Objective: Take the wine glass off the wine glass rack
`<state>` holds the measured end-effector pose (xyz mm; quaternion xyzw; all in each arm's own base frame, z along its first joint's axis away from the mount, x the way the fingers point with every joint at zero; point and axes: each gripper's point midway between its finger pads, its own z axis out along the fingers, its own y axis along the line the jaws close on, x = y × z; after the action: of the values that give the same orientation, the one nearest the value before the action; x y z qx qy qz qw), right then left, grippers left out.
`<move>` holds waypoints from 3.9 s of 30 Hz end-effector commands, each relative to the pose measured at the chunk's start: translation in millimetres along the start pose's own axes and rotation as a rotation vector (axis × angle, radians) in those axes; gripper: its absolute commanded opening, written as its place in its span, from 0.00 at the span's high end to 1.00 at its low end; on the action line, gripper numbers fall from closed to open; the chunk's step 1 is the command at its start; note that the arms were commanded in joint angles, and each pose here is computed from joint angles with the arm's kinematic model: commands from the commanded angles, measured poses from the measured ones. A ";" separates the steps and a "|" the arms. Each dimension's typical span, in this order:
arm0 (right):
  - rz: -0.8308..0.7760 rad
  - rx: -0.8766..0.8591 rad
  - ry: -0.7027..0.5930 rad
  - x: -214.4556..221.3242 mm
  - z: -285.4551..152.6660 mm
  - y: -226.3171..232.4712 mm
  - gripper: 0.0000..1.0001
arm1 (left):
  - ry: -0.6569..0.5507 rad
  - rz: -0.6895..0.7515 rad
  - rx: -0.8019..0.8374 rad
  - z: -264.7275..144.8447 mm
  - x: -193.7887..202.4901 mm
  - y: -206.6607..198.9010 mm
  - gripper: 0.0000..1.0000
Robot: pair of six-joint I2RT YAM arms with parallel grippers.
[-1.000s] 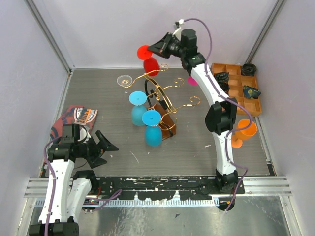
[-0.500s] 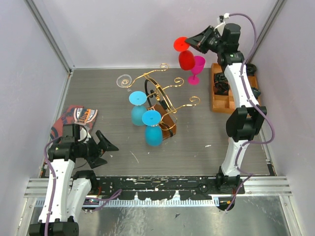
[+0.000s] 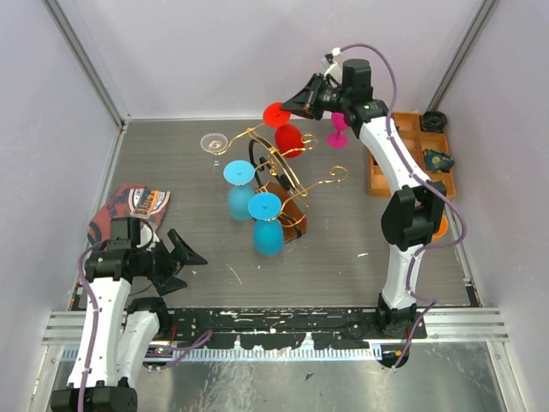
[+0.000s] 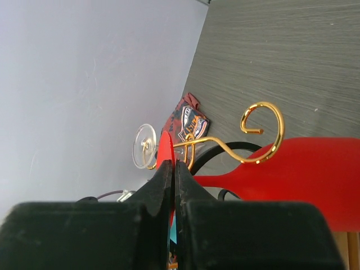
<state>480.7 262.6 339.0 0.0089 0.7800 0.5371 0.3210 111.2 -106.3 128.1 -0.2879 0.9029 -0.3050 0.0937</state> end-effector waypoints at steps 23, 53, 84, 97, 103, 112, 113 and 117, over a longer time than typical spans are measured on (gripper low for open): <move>-0.011 -0.288 -0.023 -2.0 105.7 68.4 0.99 | 0.042 -0.003 0.018 7.4 5.8 2.8 0.02; -0.105 -0.022 -0.319 -119.5 -77.7 -1.6 0.99 | 0.041 -0.012 0.010 6.7 6.3 3.7 0.02; -0.600 1.401 -0.476 -100.3 -249.1 -142.8 0.99 | 0.068 -0.029 0.002 12.2 10.9 9.5 0.02; -1.204 1.538 -0.679 -168.5 -257.2 -162.9 0.99 | 0.046 -0.022 0.015 11.8 5.7 5.3 0.02; -1.352 1.561 -0.613 -155.0 -262.6 -198.1 0.99 | 0.056 -0.029 0.013 18.0 5.2 8.7 0.02; -1.490 1.613 -0.446 -126.2 -228.6 -237.3 0.99 | 0.045 0.001 0.035 18.0 -1.2 2.2 0.02; -1.484 1.625 -0.427 -125.5 -225.0 -240.9 0.99 | 0.048 0.000 0.039 18.3 -1.0 1.7 0.02; -1.458 1.688 -0.360 -122.1 -218.0 -257.9 0.99 | 0.057 -0.003 0.039 20.3 0.5 3.3 0.02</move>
<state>546.0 -68.7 193.8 -0.1890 0.6857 -0.4462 0.5431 114.3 -110.0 107.7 -0.2907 0.9015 -0.3127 0.0703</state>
